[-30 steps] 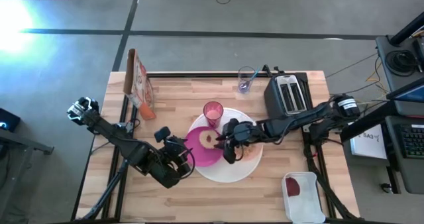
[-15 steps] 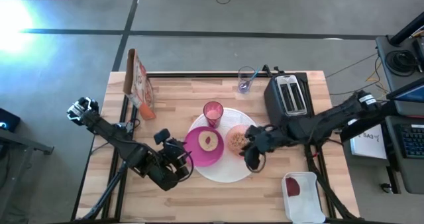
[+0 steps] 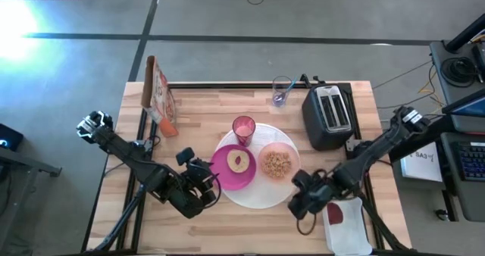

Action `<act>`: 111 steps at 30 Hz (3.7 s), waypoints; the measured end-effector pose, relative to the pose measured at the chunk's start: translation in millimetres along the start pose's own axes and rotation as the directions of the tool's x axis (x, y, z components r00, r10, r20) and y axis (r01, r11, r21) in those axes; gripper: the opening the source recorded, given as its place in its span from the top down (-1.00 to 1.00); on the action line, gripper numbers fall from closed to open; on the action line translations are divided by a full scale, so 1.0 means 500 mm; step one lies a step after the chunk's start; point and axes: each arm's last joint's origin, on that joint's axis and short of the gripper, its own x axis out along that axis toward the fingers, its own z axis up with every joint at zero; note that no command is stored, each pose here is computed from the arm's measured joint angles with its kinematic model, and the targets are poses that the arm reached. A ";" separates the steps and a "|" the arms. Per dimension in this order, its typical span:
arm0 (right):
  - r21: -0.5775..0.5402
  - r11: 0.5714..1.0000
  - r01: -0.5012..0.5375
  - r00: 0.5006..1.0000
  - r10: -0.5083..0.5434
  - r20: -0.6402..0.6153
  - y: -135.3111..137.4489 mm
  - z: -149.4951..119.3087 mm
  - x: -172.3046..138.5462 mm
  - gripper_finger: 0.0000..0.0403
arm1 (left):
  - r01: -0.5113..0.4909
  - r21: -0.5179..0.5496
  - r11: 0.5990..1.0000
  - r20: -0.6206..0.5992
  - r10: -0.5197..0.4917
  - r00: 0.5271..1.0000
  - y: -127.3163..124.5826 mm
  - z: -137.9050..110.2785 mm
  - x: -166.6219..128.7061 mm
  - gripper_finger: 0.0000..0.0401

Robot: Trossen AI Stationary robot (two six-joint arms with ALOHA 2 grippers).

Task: Arrange a breakfast setting
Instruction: Put the red apple on the white table mat right beside to the red glass of milk

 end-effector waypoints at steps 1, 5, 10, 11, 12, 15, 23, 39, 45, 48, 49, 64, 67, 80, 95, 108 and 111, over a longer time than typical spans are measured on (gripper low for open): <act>0.025 1.000 0.010 1.000 -0.009 -0.010 -0.001 -0.010 0.000 0.20 | 0.002 0.001 1.000 0.000 -0.002 1.000 -0.001 -0.001 -0.001 0.20; 0.134 0.991 0.004 0.999 0.001 -0.042 0.002 -0.045 -0.010 0.19 | 0.016 0.012 1.000 0.002 -0.016 1.000 -0.005 -0.006 -0.009 0.20; 0.217 0.976 -0.004 0.997 0.021 -0.074 0.023 -0.075 -0.049 0.20 | 0.033 0.025 0.999 0.003 -0.033 0.999 -0.011 -0.013 -0.018 0.20; 0.232 0.973 0.018 0.997 0.001 -0.081 0.026 -0.080 -0.060 0.20 | 0.037 0.027 0.999 0.004 -0.037 0.999 -0.012 -0.014 -0.020 0.20; 0.245 0.968 0.046 0.996 -0.026 -0.087 0.028 -0.087 -0.070 0.20 | 0.040 0.030 0.999 0.004 -0.040 0.999 -0.013 -0.015 -0.022 0.20; 0.280 0.945 0.168 0.984 -0.145 -0.100 0.029 -0.104 -0.099 0.21 | 0.043 0.040 0.998 0.002 -0.043 0.999 -0.017 -0.020 -0.023 0.20; 0.312 0.800 0.513 0.857 -0.453 -0.245 0.005 -0.137 -0.148 0.18 | 0.013 0.104 0.994 -0.021 -0.011 1.000 -0.042 -0.044 0.000 0.20; 0.324 0.704 0.633 0.771 -0.530 -0.354 -0.040 -0.157 -0.102 -0.21 | -0.022 0.228 0.973 -0.048 0.034 0.998 -0.045 -0.061 0.011 0.20; 0.333 0.739 0.586 0.799 -0.458 -0.389 -0.065 -0.173 -0.046 -0.24 | -0.022 0.228 0.973 -0.048 0.034 0.998 -0.045 -0.061 0.011 0.20; 0.341 0.751 0.565 0.811 -0.431 -0.394 -0.082 -0.178 -0.020 -0.22 | -0.022 0.228 0.973 -0.047 0.033 0.998 -0.045 -0.061 0.011 0.20; 0.346 0.760 0.551 0.819 -0.412 -0.399 -0.086 -0.178 -0.013 -0.22 | -0.022 0.228 0.973 -0.047 0.033 0.998 -0.045 -0.061 0.011 0.20; 0.355 0.784 0.510 0.838 -0.359 -0.411 -0.135 -0.187 0.040 -0.18 | -0.016 0.226 0.974 -0.057 0.030 0.998 -0.044 -0.061 0.009 0.20; 0.347 0.786 0.511 0.837 -0.363 -0.410 -0.136 -0.187 0.040 -0.08 | -0.017 0.227 0.974 -0.057 0.030 0.998 -0.044 -0.061 0.009 0.20; 0.293 0.815 0.501 0.835 -0.366 -0.411 -0.138 -0.186 0.039 0.36 | -0.017 0.226 0.974 -0.057 0.030 0.998 -0.044 -0.061 0.009 0.20; 0.302 0.847 0.436 0.853 -0.282 -0.440 -0.144 -0.161 -0.040 0.39 | -0.008 0.210 0.978 -0.031 0.015 0.999 -0.049 -0.043 -0.001 0.20; 0.331 0.899 0.288 0.877 -0.108 -0.468 -0.142 -0.138 -0.111 0.39 | 0.040 0.168 0.985 -0.004 -0.040 0.999 -0.060 -0.007 -0.022 0.20; 0.342 0.907 0.245 0.878 -0.059 -0.474 -0.143 -0.132 -0.129 0.39 | 0.049 0.159 0.986 0.003 -0.050 0.999 -0.062 0.002 -0.028 0.20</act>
